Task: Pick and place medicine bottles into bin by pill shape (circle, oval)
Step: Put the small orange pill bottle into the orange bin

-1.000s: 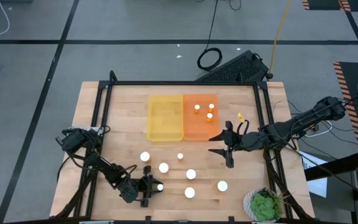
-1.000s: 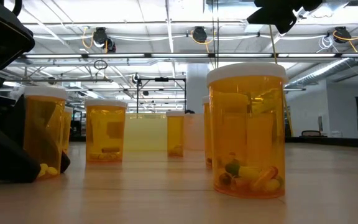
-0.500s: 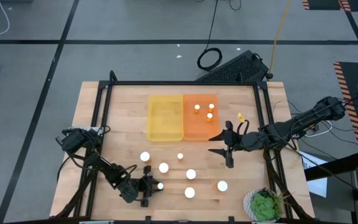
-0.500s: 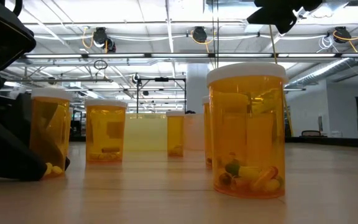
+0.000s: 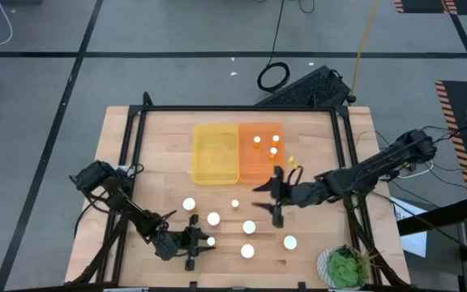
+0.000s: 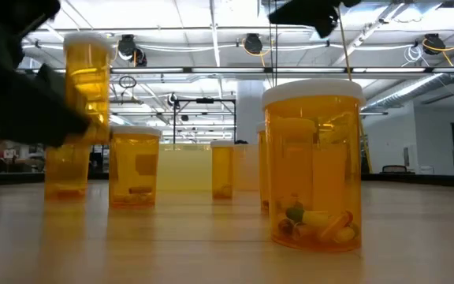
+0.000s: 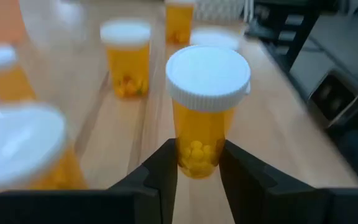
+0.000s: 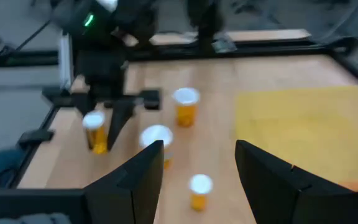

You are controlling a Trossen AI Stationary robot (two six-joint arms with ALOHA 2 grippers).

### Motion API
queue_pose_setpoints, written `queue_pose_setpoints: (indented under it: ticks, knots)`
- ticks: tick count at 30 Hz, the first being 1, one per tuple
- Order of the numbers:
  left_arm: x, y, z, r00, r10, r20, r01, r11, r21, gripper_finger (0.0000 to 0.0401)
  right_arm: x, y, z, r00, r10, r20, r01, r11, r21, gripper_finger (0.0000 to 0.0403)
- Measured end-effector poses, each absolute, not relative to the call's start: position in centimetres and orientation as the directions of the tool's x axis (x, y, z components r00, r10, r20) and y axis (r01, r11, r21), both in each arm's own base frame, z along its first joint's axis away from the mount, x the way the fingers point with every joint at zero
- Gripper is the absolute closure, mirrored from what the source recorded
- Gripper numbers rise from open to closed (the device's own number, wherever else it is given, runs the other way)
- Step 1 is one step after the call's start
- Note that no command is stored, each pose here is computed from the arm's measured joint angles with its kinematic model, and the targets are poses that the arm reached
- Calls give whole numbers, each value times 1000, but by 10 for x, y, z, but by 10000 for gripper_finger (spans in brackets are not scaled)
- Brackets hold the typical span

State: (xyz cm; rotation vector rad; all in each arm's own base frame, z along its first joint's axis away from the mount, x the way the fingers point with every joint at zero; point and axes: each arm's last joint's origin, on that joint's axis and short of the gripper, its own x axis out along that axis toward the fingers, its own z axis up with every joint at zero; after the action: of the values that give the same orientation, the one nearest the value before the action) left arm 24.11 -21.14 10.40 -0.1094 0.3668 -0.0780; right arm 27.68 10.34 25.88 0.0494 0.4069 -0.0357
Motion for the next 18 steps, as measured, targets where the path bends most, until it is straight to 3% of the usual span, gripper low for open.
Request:
queue_pose_setpoints:
  ticks: [7, 18]
  knots:
    - [242, -208, 122, 941, -95, -324, 71, 994, -84, 289, 329, 131, 262, 903, 81, -421, -69, 997, 43, 209]
    - [242, -204, 120, 931, -69, -358, 45, 996, -73, 288, 396, 170, 237, 836, 175, -519, -201, 980, 6, 205]
